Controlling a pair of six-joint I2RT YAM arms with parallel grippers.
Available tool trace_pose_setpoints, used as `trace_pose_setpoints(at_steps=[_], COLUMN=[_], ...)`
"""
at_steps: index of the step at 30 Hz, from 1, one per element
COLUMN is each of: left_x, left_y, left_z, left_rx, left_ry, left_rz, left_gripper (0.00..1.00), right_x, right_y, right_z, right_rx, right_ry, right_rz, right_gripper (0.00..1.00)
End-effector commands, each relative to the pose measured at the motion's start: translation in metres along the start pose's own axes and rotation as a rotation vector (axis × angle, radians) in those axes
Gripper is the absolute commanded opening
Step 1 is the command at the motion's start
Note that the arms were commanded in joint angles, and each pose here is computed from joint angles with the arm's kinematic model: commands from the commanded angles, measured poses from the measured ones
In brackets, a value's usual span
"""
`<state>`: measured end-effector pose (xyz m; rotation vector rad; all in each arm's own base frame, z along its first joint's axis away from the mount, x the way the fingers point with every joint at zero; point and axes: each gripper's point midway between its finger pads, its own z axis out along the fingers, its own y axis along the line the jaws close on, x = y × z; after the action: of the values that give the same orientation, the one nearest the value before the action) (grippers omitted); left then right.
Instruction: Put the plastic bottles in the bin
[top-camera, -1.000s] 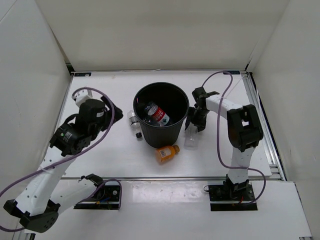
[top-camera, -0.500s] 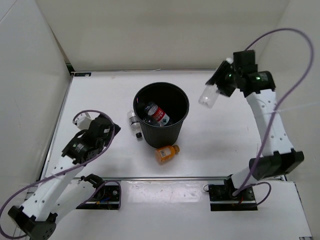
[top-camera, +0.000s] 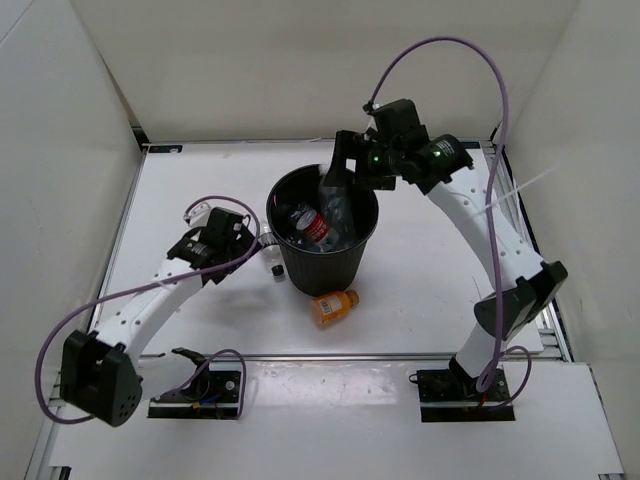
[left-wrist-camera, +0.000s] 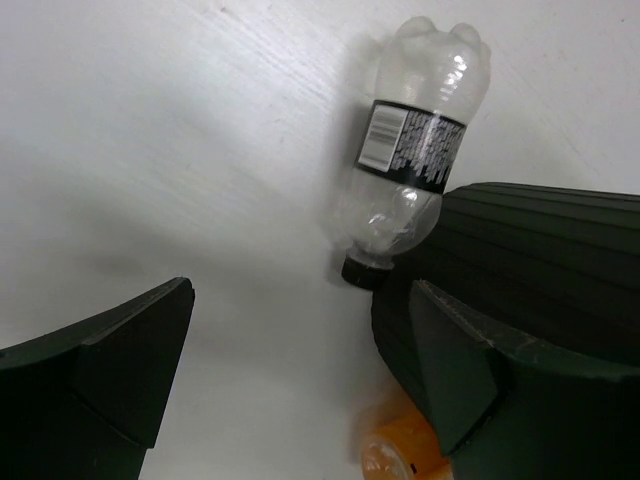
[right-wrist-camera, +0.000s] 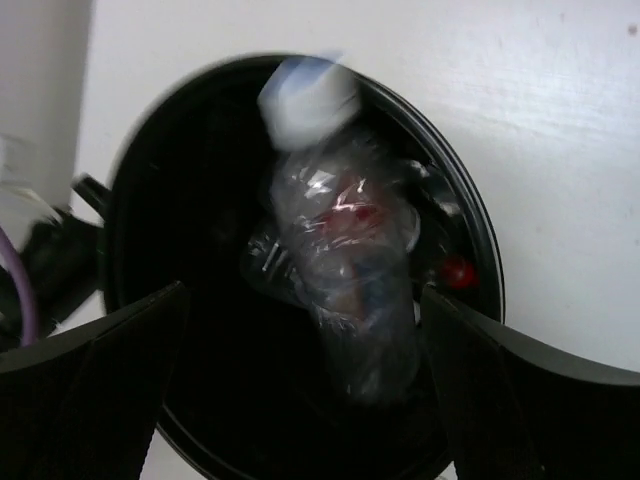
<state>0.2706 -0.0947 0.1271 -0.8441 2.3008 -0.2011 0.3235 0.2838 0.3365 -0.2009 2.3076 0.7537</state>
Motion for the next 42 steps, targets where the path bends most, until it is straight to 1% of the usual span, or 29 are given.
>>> trace_pose_setpoints(at_steps=[1, 3, 5, 6, 8, 9, 11, 12, 13, 15, 17, 21, 23, 25, 26, 27, 28, 29, 30, 32, 33, 35, 36, 37, 38, 39, 41, 42], left_x=[-0.019, -0.015, -0.019, -0.015, -0.013, -0.014, -0.013, -0.011, -0.003, 0.002, 0.006, 0.02, 0.029, 0.039, 0.037, 0.037, 0.038, 0.034, 0.029, 0.018, 0.007, -0.014, -0.038, -0.049, -0.065, -0.094, -0.115, -0.125], left_y=[-0.042, -0.051, -0.062, -0.068, -0.075, -0.081, -0.087, -0.086, -0.083, -0.081, -0.082, -0.079, -0.082, -0.082, -0.081, -0.081, -0.079, -0.076, -0.073, -0.069, -0.068, -0.07, -0.074, -0.072, -0.078, -0.087, -0.102, -0.111], left_z=[0.006, 0.019, 0.028, 0.036, 0.044, 0.052, 0.059, 0.065, 0.076, 0.085, 0.097, 0.117, 0.126, 0.129, 0.13, 0.13, 0.127, 0.121, 0.117, 0.107, 0.091, 0.072, 0.045, 0.031, 0.013, -0.023, -0.061, -0.078], left_rx=[0.142, 0.138, 0.168, 0.178, 0.195, 0.199, 0.205, 0.194, 0.175, 0.154, 0.139, 0.113, 0.122, 0.131, 0.134, 0.134, 0.136, 0.135, 0.13, 0.126, 0.145, 0.167, 0.192, 0.193, 0.223, 0.285, 0.361, 0.399], left_ry=[0.004, 0.036, 0.037, 0.06, 0.07, 0.066, 0.077, 0.086, 0.116, 0.135, 0.148, 0.202, 0.247, 0.287, 0.294, 0.294, 0.293, 0.274, 0.259, 0.218, 0.167, 0.091, -0.003, -0.043, -0.103, -0.212, -0.296, -0.327], left_rz=[0.08, 0.117, 0.15, 0.164, 0.195, 0.203, 0.237, 0.251, 0.27, 0.285, 0.29, 0.321, 0.333, 0.335, 0.327, 0.327, 0.327, 0.325, 0.308, 0.266, 0.258, 0.221, 0.188, 0.17, 0.135, 0.095, 0.053, 0.064], left_gripper=[1.0, 1.0, 1.0, 1.0, 1.0, 1.0, 1.0, 1.0, 1.0, 1.0, 1.0, 1.0, 0.92, 0.81, 0.7, 0.62, 0.43, 0.32, 0.32, 0.35, 0.37, 0.37, 0.37, 0.39, 0.41, 0.43, 0.46, 0.47], right_x=[-0.009, -0.017, -0.021, -0.025, -0.021, -0.019, -0.004, -0.003, 0.004, 0.012, 0.016, 0.017, 0.022, 0.023, 0.023, 0.022, 0.022, 0.021, 0.024, 0.025, 0.026, 0.033, 0.034, 0.037, 0.044, 0.047, 0.057, 0.067], right_y=[0.014, 0.016, 0.016, 0.016, 0.014, 0.015, 0.006, 0.002, -0.001, -0.007, -0.006, -0.02, -0.023, -0.027, -0.032, -0.034, -0.033, -0.035, -0.034, -0.038, -0.036, -0.041, -0.045, -0.046, -0.052, -0.054, -0.06, -0.069], right_z=[-0.034, -0.057, -0.07, -0.083, -0.091, -0.101, -0.1, -0.109, -0.11, -0.117, -0.124, -0.129, -0.127, -0.128, -0.126, -0.126, -0.126, -0.127, -0.125, -0.123, -0.123, -0.116, -0.115, -0.115, -0.113, -0.113, -0.11, -0.102], right_rx=[-0.034, -0.036, -0.029, -0.035, -0.036, -0.044, -0.025, -0.022, -0.016, -0.022, -0.035, -0.009, -0.013, -0.003, 0.009, 0.015, 0.007, 0.013, 0.003, 0.013, 0.005, 0.016, 0.026, 0.028, 0.042, 0.041, 0.047, 0.066], right_ry=[-0.024, -0.079, -0.116, -0.145, -0.15, -0.165, -0.127, -0.142, -0.129, -0.12, -0.126, -0.136, -0.112, -0.115, -0.111, -0.115, -0.112, -0.116, -0.101, -0.096, -0.092, -0.066, -0.062, -0.058, -0.044, -0.047, -0.025, -0.003], right_rz=[-0.048, -0.054, -0.067, -0.077, -0.086, -0.088, -0.083, -0.079, -0.077, -0.066, -0.068, -0.052, -0.051, -0.044, -0.036, -0.031, -0.031, -0.026, -0.025, -0.007, 0.002, 0.009, 0.025, 0.026, 0.049, 0.048, 0.07, 0.093], right_gripper=[1.0, 1.0, 1.0, 1.0, 1.0, 1.0, 1.0, 1.0, 1.0, 1.0, 1.0, 1.0, 1.0, 1.0, 1.0, 1.0, 1.0, 1.0, 1.0, 1.0, 1.0, 1.0, 1.0, 1.0, 1.0, 1.0, 1.0, 1.0])
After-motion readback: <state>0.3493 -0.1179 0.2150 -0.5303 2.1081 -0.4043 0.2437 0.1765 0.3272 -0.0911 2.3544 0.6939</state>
